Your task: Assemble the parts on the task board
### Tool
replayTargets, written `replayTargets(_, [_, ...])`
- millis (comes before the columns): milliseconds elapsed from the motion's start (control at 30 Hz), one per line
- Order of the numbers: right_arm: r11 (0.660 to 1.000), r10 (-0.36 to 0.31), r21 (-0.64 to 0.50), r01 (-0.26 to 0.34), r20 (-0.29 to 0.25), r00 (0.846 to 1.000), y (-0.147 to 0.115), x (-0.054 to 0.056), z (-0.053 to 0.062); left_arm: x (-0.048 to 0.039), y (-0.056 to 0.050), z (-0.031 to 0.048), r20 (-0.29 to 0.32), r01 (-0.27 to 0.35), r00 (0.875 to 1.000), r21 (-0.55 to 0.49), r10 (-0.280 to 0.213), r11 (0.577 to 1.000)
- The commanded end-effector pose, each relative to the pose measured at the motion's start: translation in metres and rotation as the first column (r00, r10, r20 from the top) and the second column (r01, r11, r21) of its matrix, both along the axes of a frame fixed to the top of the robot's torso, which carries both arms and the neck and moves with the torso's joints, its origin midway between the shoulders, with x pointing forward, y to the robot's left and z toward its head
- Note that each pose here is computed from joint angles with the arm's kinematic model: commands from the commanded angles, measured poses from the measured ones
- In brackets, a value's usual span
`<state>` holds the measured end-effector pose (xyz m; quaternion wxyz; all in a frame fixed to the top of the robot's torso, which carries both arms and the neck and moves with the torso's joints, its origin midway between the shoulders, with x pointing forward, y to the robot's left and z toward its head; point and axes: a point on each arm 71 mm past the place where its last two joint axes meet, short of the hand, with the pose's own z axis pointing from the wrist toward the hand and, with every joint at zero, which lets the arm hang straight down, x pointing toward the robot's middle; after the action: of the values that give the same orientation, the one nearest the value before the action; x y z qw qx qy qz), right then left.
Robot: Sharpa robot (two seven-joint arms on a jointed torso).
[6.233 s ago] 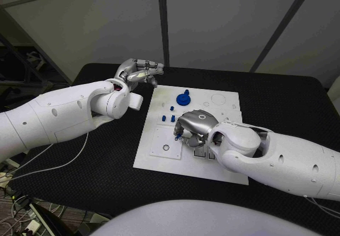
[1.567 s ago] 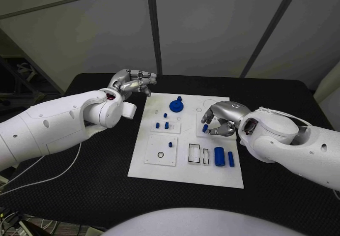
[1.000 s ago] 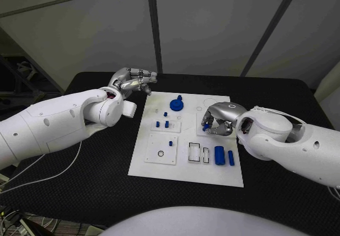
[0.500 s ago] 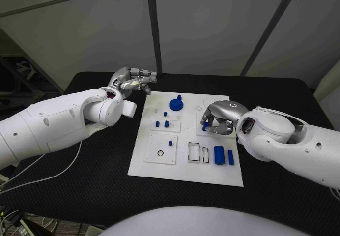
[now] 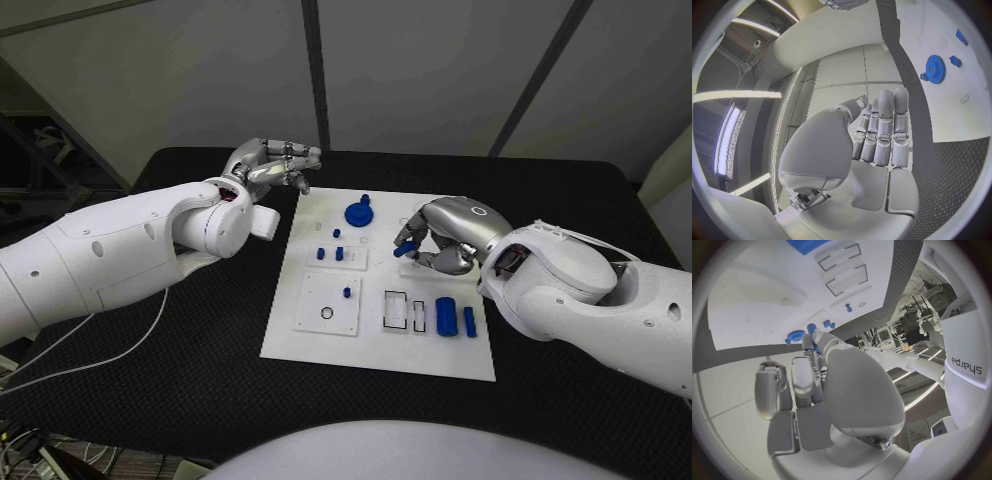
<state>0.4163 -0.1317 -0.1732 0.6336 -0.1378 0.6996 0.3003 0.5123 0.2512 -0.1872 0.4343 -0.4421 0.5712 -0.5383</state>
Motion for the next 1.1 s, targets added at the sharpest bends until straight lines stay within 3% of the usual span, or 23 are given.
replayTargets(33, [0.996,0.047,0.071,-0.047,-0.006,0.999,0.014,-0.006,0.006,0.0004,-0.002,0.0011,0.006,0.012,1.0,-0.002,-0.012,1.0])
replayTargets(333, [0.98,0.177,0.101,-0.17,-0.061,0.982,0.065,-0.016,0.002,0.0009,-0.007,0.0007,0.004,0.021,1.0,-0.005,-0.021,1.0])
replayTargets(533, [0.971,0.233,0.078,-0.226,-0.111,0.966,0.085,-0.025,-0.014,0.001,-0.009,0.0006,0.003,0.024,1.0,-0.007,-0.024,1.0])
replayTargets(1100, [0.956,0.294,0.033,-0.293,-0.176,0.939,0.11,-0.037,-0.044,0.0013,-0.015,0.0005,0.002,0.036,0.999,-0.012,-0.036,0.999])
